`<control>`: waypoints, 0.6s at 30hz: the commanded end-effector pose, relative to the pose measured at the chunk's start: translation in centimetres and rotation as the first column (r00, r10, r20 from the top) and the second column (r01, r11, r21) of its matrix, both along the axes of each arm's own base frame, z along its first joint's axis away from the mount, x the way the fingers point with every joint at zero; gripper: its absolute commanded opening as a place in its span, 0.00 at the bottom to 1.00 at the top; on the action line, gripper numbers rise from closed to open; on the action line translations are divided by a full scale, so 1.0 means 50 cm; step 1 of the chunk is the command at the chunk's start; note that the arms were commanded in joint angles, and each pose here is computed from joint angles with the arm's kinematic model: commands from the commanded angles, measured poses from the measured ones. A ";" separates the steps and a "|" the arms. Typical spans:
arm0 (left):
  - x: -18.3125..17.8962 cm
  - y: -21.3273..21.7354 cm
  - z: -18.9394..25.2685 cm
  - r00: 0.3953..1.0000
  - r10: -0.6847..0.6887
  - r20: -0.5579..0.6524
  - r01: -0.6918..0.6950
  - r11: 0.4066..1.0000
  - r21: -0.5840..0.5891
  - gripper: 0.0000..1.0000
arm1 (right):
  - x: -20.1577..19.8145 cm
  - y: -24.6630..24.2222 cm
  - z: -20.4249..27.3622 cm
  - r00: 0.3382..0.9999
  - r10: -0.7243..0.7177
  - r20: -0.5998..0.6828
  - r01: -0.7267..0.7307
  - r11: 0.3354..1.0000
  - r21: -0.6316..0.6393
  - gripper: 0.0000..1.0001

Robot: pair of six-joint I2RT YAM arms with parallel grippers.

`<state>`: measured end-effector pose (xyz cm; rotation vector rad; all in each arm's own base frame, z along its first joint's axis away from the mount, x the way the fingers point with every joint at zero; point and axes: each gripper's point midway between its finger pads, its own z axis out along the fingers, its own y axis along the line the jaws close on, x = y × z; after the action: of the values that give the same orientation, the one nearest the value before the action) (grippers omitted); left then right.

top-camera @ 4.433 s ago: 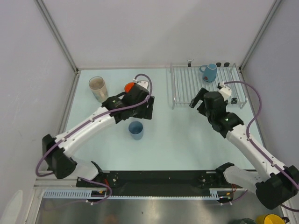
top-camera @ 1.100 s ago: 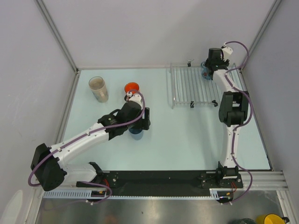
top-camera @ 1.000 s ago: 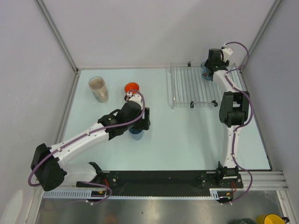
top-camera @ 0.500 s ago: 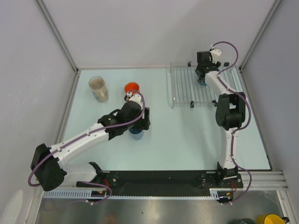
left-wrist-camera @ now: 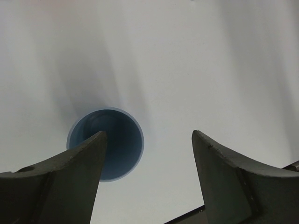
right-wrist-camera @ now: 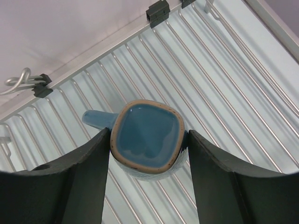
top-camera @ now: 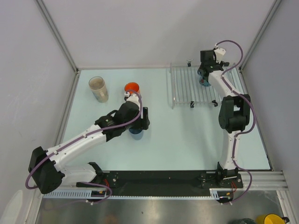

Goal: Unload the cups from the dish rack

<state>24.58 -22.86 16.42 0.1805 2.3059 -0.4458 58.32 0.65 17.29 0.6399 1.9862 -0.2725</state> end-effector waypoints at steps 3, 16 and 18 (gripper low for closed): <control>0.011 -0.003 0.026 0.999 0.033 0.035 -0.031 0.998 -0.051 0.79 | -0.010 0.000 0.167 0.981 -0.011 0.192 0.000 0.998 0.060 0.00; 0.025 -0.050 0.085 0.995 0.038 0.090 -0.016 0.973 -0.230 0.80 | -0.069 0.041 0.185 0.930 0.097 0.355 -0.266 0.844 0.465 0.00; 0.028 -0.062 0.091 0.995 0.034 0.094 -0.008 0.965 -0.262 0.79 | -0.076 0.055 0.202 0.910 0.110 0.400 -0.317 0.806 0.500 0.00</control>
<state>25.45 -24.34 18.51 0.0983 2.2185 -0.5666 54.08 1.03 18.97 0.7964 1.9754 0.2366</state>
